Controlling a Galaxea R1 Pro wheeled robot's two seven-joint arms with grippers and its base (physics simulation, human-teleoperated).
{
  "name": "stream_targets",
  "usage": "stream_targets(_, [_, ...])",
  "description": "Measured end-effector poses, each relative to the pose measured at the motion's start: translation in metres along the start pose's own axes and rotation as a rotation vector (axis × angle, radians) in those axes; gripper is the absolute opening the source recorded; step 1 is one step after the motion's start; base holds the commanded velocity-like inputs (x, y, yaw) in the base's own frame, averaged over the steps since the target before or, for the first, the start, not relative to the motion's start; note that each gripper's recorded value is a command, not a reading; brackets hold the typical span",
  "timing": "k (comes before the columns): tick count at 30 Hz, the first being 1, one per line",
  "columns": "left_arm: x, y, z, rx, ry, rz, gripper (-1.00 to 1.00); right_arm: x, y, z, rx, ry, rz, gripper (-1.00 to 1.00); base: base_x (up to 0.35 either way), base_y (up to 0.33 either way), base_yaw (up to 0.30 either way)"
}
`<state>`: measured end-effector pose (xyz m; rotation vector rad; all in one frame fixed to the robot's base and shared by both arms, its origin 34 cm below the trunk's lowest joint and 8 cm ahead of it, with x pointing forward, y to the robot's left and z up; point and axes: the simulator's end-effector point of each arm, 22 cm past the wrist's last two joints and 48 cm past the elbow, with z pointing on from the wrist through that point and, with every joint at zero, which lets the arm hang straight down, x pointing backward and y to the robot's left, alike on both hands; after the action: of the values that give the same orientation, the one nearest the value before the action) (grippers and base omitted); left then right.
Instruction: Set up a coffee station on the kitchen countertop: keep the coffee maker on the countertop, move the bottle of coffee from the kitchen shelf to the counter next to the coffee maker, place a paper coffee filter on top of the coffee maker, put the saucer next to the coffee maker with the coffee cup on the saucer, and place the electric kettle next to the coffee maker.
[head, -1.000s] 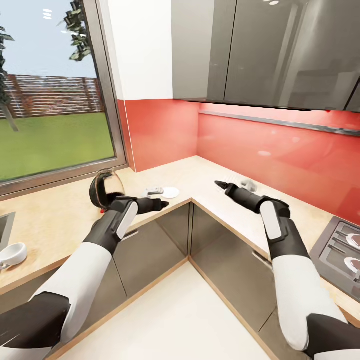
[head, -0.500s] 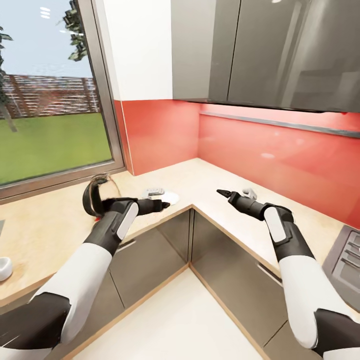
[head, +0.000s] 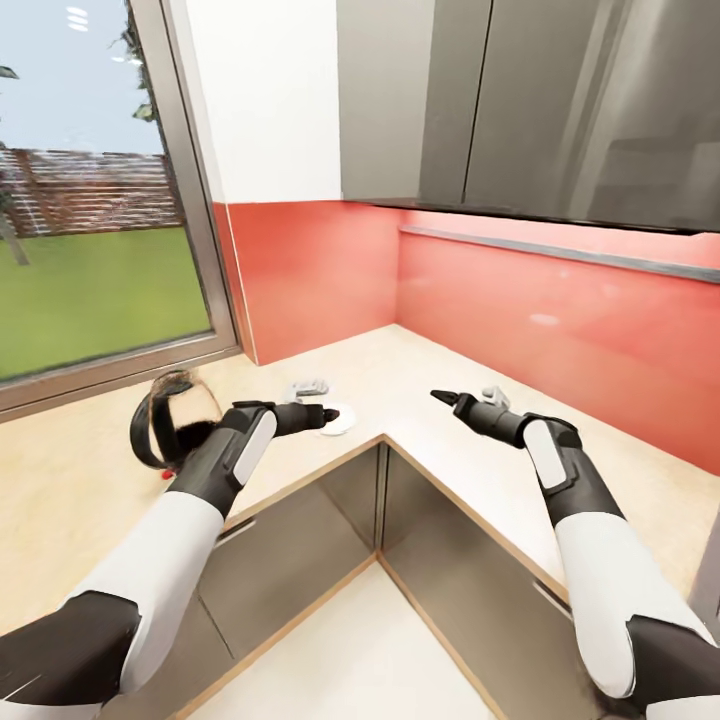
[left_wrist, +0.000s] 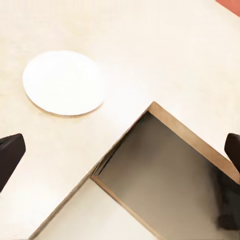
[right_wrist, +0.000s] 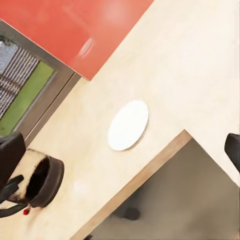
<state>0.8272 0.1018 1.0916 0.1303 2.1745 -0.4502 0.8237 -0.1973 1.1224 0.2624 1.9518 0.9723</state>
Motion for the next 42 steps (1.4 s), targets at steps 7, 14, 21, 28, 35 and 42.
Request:
stream_targets(7, [0.001,0.001,0.0,-0.002,0.002,0.0,1.0,0.03,-0.019,0.008,0.042,0.07,0.016,1.0,0.335,-0.001,0.0])
stream_targets(14, [0.002,0.002,0.001,-0.005,0.003,0.0,1.0,0.069,-0.02,0.02,0.061,0.179,-0.042,1.0,0.136,0.0,0.0])
stream_targets(21, [0.009,0.004,0.002,-0.013,0.013,-0.002,1.0,0.078,-0.023,0.02,0.053,0.2,-0.027,1.0,0.266,0.0,0.0])
stream_targets(28, [0.022,0.008,0.007,-0.019,0.038,-0.01,1.0,0.087,-0.01,0.022,-0.007,0.223,-0.03,1.0,0.211,0.0,0.0])
stream_targets(35, [0.027,0.013,0.008,-0.026,0.049,-0.014,1.0,0.148,-0.008,0.031,0.006,0.38,-0.103,1.0,0.009,0.0,0.0])
stream_targets(42, [0.039,0.032,0.009,-0.046,0.075,-0.056,1.0,0.206,0.009,0.042,-0.012,0.494,-0.107,1.0,0.094,0.0,0.0])
